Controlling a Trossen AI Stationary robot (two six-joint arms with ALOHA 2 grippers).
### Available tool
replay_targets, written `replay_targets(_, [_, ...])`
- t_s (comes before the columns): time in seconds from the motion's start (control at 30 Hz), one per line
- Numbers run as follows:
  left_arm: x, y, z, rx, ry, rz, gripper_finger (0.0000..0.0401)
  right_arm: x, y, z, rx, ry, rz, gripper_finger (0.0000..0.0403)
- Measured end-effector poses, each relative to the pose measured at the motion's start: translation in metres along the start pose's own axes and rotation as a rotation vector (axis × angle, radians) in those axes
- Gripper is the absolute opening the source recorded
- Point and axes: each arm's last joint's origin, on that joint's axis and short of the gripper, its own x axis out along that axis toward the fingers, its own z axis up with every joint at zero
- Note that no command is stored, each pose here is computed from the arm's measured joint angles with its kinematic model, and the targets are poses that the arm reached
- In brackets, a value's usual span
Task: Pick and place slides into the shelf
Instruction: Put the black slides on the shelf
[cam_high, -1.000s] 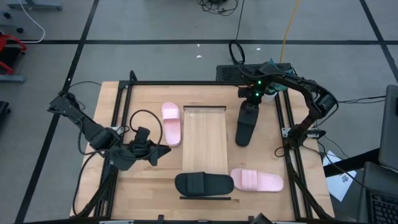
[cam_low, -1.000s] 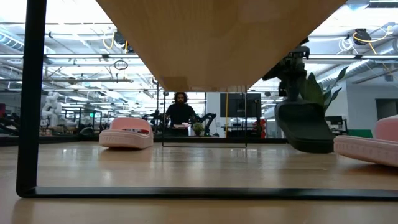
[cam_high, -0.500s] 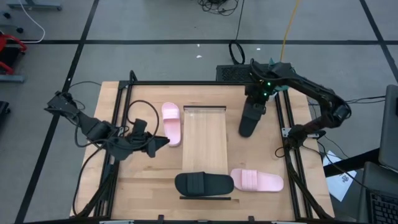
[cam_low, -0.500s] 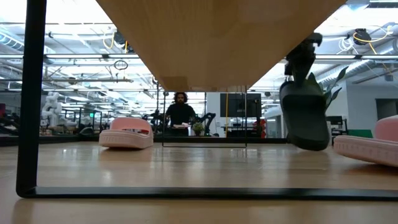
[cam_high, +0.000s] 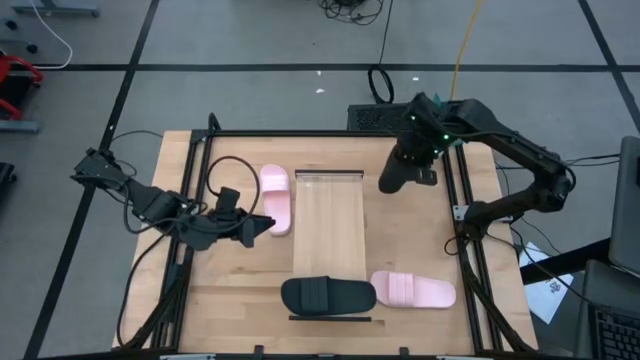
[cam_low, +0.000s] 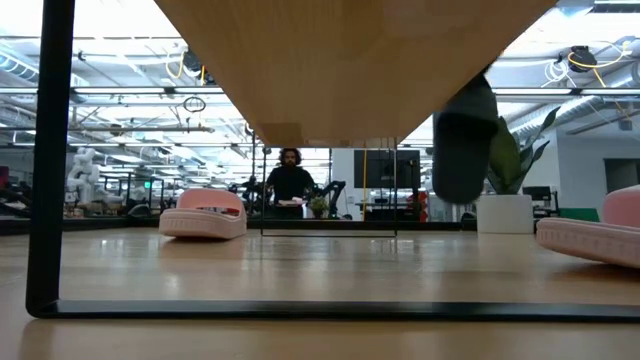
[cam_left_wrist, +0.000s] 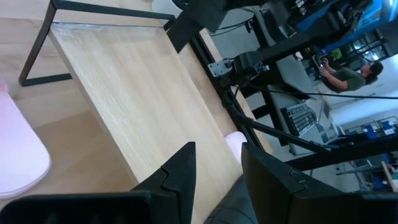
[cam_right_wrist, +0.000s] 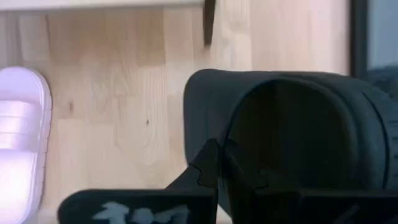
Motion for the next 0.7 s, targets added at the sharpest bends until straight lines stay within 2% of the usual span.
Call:
replay_targets(0.27, [0.000,0.000,0.000,0.001,0.003,0.000,0.0124,-0.059,0.026,0.016,-0.119,-0.148,-0.049,0.0000])
replay_targets(0.4, [0.000,0.000,0.000,0.027,0.019,-0.004,0.0124,-0.083,0.042,0.020,-0.246,-0.227,-0.064,0.0000])
replay_targets(0.5, [0.001,0.000,0.001,0.040,0.033,-0.005,0.0124,-0.096,0.052,0.024,-0.376,-0.280,-0.091,0.0000])
replay_targets(0.7, [0.006,0.000,0.007,0.023,0.034,-0.011,0.0124,-0.108,0.061,0.032,-0.475,-0.322,-0.132,0.0000])
